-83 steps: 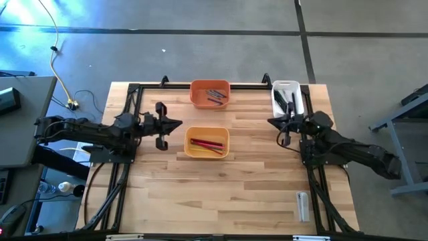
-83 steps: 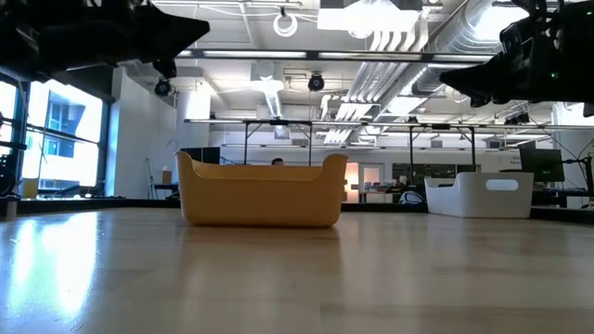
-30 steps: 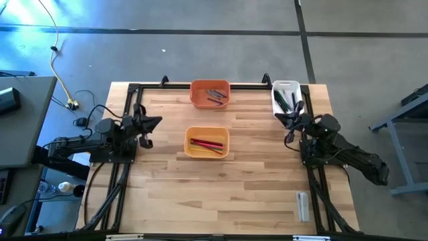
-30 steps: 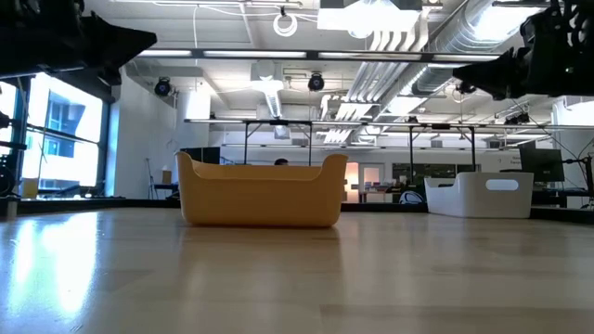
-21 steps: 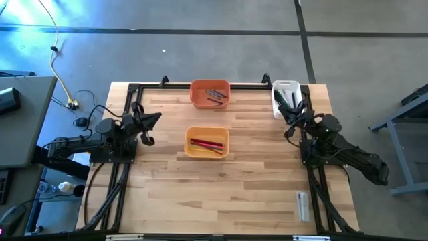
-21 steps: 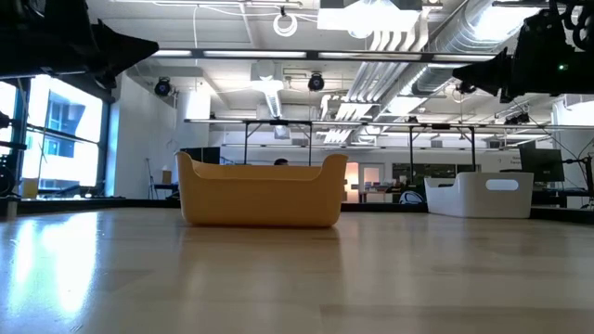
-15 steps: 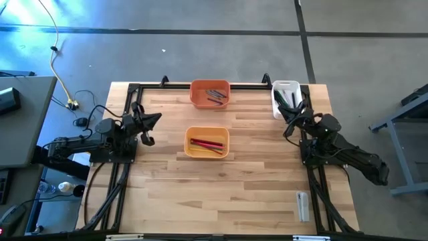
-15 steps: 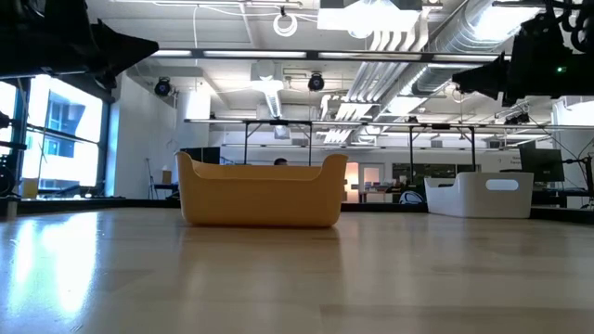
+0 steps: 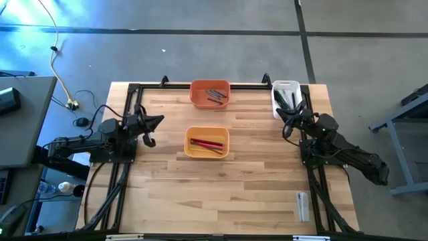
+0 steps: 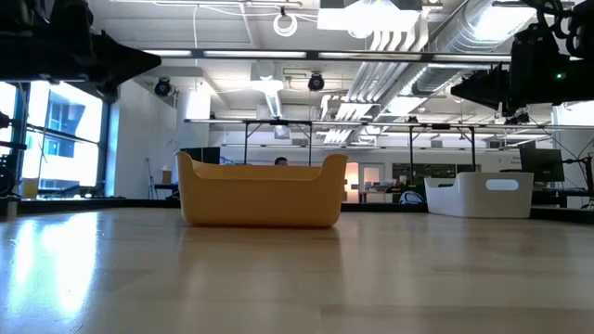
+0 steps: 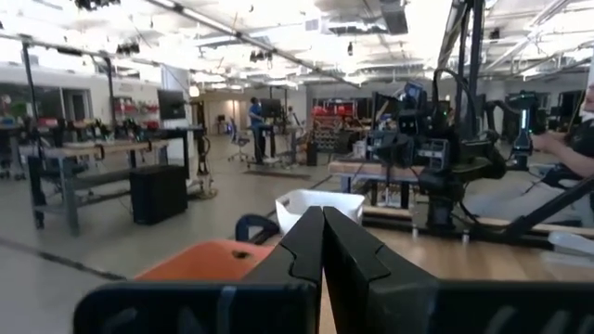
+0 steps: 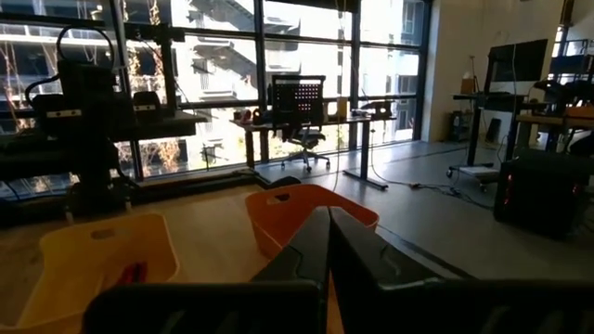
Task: Sort crayons/erasers/pens/pencils in bins
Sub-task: Return to Home Position
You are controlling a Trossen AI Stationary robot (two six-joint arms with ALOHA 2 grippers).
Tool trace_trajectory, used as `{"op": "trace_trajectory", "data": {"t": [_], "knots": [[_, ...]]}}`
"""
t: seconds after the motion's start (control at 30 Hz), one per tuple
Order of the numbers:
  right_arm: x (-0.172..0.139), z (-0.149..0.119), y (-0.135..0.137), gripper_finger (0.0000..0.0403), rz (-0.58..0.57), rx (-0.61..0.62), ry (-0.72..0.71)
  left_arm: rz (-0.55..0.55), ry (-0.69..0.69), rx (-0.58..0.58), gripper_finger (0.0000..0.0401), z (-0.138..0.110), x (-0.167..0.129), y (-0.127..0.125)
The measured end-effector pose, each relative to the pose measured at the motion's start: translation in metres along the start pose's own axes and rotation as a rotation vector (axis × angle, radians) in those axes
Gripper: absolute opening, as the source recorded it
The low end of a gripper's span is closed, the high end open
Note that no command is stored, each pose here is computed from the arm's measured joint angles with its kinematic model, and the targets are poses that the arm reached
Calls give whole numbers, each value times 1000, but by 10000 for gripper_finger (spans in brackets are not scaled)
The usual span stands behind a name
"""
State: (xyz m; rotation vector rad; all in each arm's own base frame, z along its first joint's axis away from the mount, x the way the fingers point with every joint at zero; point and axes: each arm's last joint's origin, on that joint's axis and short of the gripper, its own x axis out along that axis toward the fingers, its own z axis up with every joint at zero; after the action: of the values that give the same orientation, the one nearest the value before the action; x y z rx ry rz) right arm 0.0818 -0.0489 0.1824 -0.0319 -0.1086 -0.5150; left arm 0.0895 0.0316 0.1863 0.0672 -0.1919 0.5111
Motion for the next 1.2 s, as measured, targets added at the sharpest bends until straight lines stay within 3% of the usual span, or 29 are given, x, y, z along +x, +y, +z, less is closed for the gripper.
{"op": "trace_trajectory", "data": {"t": [0.4,1.2], "knots": [[0,0,0,0,0,0,1,-3,106,-63,0,-10,-1,-1],[0,-5,0,0,0,2,52,-3,106,-63,0,-10,-1,-1]]}}
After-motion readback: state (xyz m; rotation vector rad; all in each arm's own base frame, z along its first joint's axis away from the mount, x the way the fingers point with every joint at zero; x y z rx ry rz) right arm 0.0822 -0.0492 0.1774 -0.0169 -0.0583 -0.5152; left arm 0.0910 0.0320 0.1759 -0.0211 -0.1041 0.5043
